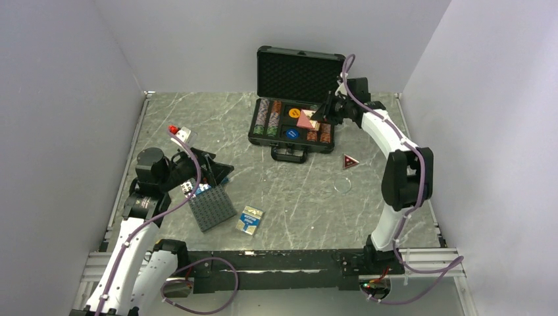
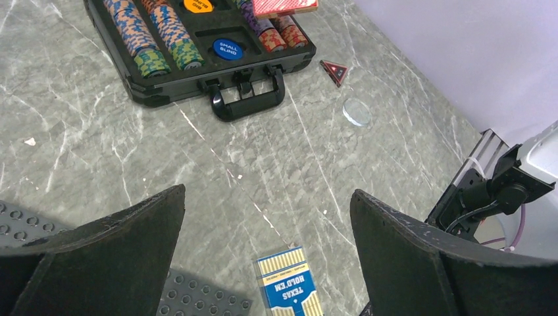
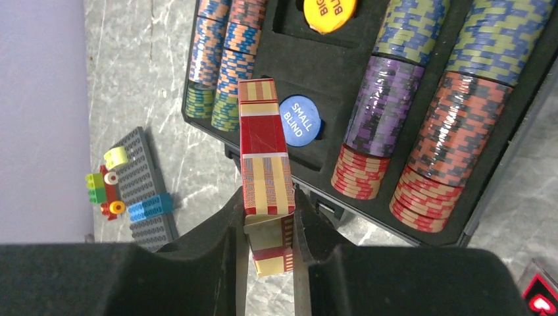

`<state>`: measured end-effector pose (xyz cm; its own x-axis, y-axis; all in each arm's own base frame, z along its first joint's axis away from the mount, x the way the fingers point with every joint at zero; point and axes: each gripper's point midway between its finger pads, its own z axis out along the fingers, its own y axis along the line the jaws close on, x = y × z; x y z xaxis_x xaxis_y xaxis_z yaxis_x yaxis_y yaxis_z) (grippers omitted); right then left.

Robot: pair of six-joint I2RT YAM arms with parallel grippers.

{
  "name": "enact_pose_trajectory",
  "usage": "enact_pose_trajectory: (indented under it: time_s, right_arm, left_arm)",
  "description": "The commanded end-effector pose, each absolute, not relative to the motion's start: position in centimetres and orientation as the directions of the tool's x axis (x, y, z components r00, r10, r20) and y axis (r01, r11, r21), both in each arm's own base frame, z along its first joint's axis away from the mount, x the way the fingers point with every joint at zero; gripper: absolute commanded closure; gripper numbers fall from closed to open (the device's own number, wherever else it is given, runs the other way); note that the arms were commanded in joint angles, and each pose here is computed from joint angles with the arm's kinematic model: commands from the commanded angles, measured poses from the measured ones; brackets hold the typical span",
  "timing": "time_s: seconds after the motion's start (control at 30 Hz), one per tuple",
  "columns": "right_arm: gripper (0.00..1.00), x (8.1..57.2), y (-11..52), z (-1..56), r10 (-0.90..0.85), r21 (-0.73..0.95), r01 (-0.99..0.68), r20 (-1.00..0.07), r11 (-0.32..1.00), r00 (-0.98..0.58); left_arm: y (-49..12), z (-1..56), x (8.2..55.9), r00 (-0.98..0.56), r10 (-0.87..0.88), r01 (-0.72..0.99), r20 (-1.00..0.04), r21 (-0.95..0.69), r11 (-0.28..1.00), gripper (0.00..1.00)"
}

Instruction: Pack up texas hold em set

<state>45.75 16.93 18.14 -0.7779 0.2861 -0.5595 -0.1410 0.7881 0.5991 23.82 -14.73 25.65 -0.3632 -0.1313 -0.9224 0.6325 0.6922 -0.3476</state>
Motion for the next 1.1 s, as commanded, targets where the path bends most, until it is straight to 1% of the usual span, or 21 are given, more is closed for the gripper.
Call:
enact_pose_trajectory:
  time_s: [0.0, 0.3, 0.67, 0.93, 0.97, 1.07]
  right_arm:
    - [1.00, 46.2, 18.5, 19.7, 0.230, 0.628, -0.214, -0.548, 0.748, -0.804]
    - [1.00, 47.1, 20.2, 16.5, 0.222, 0.688, -0.169, -0.441, 0.706, -0.869]
    - [1.00, 48.2, 20.9, 13.0, 0.220, 0.708, -0.106, -0.353, 0.698, -0.910]
    - [1.00, 48.4, 20.9, 10.7, 0.201, 0.693, -0.061, -0.291, 0.719, -0.935]
    - [1.00, 48.5, 20.9, 10.5, 0.198, 0.681, -0.059, -0.293, 0.729, -0.935]
    - [0.93, 48.6, 20.7, 9.6, 0.192, 0.647, -0.049, -0.296, 0.761, -0.936]
  left_arm:
    - [-14.7, 27.5, 24.1, -0.305, -0.119, 0.655, -0.945, -0.299, 0.693, 0.01]
    - [-14.4, 27.3, 24.2, -0.307, -0.115, 0.644, -0.945, -0.295, 0.706, 0.01]
    - [-14.4, 27.4, 24.1, -0.301, -0.115, 0.643, -0.947, -0.291, 0.708, 0.01]
    - [-14.5, 27.5, 24.0, -0.302, -0.117, 0.648, -0.946, -0.294, 0.703, 0.01]
    - [-14.5, 27.5, 24.0, -0.303, -0.117, 0.648, -0.946, -0.295, 0.702, 0.01]
    - [-14.5, 27.4, 24.0, -0.305, -0.118, 0.649, -0.945, -0.297, 0.701, 0.01]
